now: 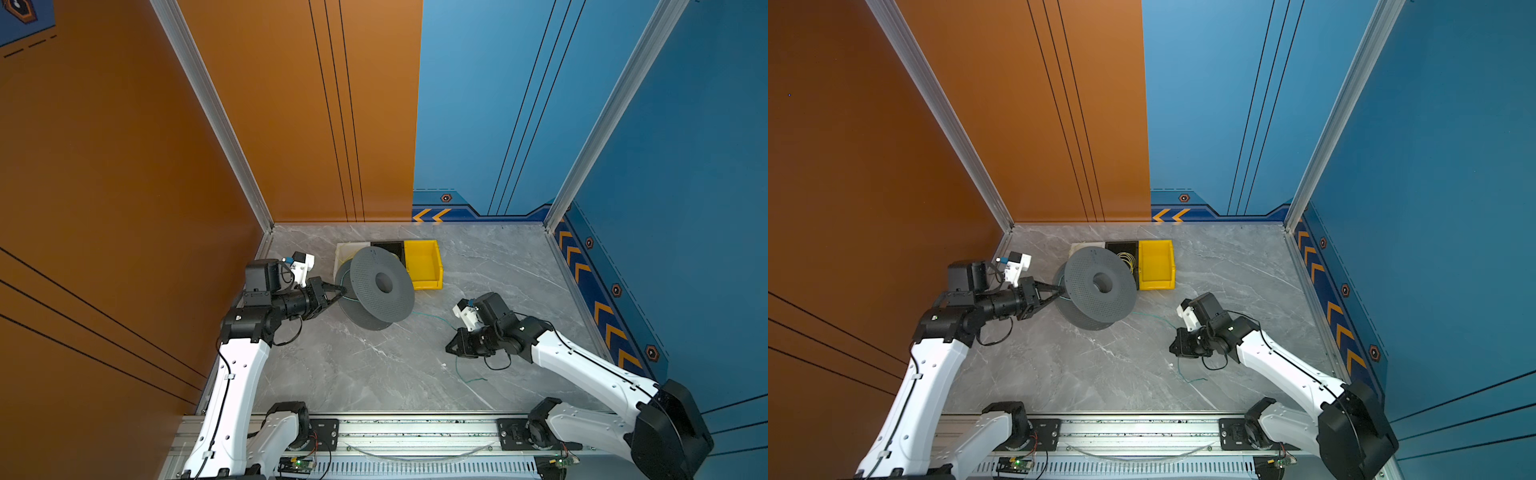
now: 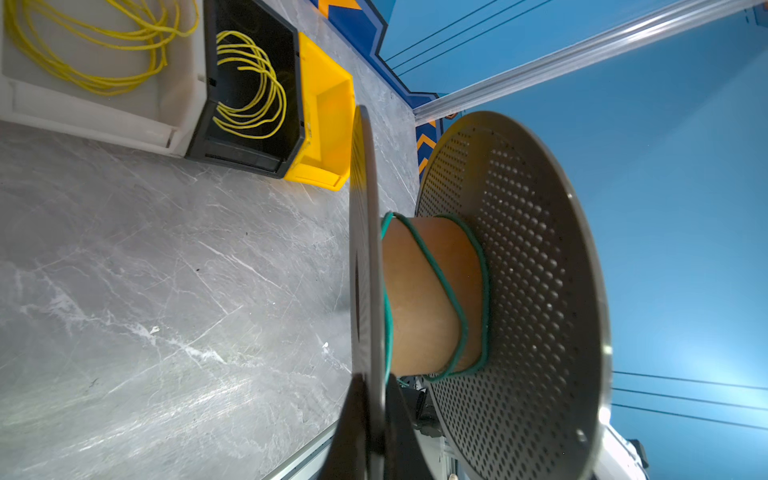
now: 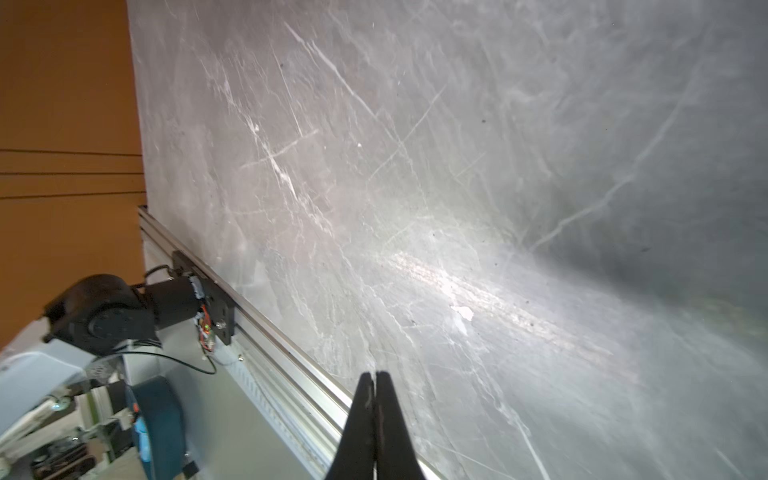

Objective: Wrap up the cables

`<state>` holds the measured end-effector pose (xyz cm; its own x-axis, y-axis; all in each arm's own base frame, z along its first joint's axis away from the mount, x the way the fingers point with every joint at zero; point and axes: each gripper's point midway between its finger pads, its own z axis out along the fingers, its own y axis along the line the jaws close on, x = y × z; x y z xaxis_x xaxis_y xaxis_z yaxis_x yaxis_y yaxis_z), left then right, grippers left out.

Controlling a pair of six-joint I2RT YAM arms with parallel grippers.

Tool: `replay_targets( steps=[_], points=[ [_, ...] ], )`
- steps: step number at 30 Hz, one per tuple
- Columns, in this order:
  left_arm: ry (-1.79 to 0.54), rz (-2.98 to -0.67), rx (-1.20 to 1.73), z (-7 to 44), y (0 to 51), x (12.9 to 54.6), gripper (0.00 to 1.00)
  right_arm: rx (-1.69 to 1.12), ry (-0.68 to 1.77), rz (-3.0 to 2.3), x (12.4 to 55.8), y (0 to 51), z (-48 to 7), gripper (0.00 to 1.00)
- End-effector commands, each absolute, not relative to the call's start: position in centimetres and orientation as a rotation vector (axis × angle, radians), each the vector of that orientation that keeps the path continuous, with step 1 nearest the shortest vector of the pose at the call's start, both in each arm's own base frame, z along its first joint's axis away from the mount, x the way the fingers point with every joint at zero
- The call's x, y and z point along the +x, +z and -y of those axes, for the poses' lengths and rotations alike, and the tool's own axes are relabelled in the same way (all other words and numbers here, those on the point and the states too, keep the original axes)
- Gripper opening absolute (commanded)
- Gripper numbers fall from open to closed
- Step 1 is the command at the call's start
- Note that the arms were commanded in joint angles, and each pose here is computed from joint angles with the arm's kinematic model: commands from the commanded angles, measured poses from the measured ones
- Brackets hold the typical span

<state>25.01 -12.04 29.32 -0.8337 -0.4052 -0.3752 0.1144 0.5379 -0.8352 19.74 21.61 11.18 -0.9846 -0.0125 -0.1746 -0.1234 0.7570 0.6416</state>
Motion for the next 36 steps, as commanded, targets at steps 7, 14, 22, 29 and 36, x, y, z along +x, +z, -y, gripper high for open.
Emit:
replay_targets(
  steps=[7, 14, 22, 29, 36],
  points=[
    [-1.147, -2.19, 0.307, 16.9, 29.5, 19.7, 0.0, 0.091, 1.341, -2.869, 23.0, 14.2, -21.3, 0.0],
    [-0.56, -2.352, 0.629, 17.3, 23.7, 18.4, 0.0, 0.129, 1.477, -2.754, 26.7, 19.9, -21.5, 0.0],
    [0.008, -2.262, 0.737, 17.6, 23.6, 21.3, 0.0, 0.0, 1.614, -2.614, 27.6, 28.6, -25.1, 0.0],
    [0.177, -2.193, 0.71, 20.2, 24.9, 23.0, 0.0, -0.173, 1.75, -2.474, 25.8, 35.3, -30.3, 0.0],
    [0.032, -2.276, 0.315, 20.9, 25.7, 24.8, 0.0, -0.304, 1.8, -2.444, 22.1, 36.1, -33.9, 0.0]
  ],
)
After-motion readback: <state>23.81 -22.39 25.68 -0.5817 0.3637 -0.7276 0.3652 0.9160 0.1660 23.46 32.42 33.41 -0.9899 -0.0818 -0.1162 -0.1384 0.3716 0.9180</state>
